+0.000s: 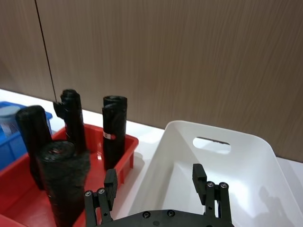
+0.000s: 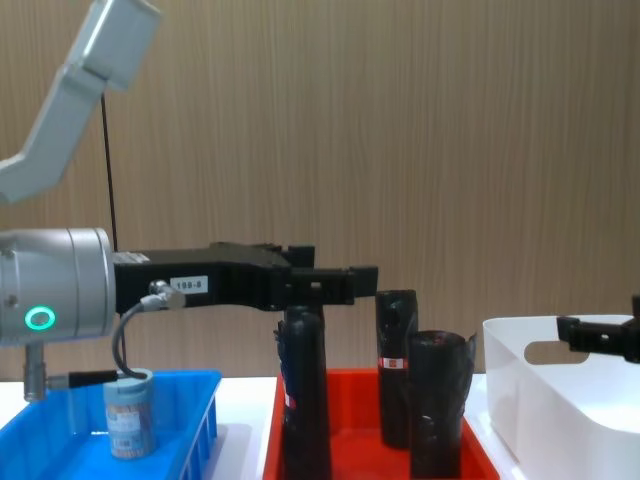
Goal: Pick the cotton swabs from the blue box and place them into the white box.
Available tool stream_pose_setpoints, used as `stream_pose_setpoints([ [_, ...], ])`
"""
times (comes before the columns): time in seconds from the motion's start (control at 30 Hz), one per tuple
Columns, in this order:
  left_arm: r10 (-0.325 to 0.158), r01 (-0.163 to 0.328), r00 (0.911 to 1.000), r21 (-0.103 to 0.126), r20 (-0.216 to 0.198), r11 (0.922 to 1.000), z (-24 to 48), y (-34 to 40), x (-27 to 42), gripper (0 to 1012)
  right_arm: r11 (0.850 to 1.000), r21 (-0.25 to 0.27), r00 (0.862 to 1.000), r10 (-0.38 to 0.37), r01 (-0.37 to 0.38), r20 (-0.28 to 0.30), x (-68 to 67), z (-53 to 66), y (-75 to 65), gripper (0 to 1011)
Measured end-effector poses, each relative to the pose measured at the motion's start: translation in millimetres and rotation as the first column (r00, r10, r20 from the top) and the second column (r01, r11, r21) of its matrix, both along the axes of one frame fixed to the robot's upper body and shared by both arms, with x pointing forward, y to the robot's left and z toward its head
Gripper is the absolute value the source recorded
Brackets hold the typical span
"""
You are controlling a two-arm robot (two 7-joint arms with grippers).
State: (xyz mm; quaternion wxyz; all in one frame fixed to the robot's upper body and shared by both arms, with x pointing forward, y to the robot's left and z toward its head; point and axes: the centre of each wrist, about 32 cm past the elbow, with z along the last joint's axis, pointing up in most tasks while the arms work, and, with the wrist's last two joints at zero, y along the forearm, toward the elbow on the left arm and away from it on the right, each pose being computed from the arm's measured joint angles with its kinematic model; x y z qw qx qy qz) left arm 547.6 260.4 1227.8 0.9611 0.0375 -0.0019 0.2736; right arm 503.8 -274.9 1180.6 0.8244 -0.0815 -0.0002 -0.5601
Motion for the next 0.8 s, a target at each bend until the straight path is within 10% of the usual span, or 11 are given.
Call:
stream_pose_setpoints([
  [0.33,0.093,-0.094,0.9949,0.025,0.039,0.9953,-4.6,-10.4,-8.1,1004,0.999,0.046,0.997,-0.01,0.007,0.073,-25.7,1.6,18.0,1002],
  [0.8,0.233,-0.239,0.9663,0.042,0.109,0.9701,-11.7,-27.0,-22.0,1004,0.993,0.112,0.986,-0.039,0.021,0.159,-58.6,7.8,36.9,1002],
])
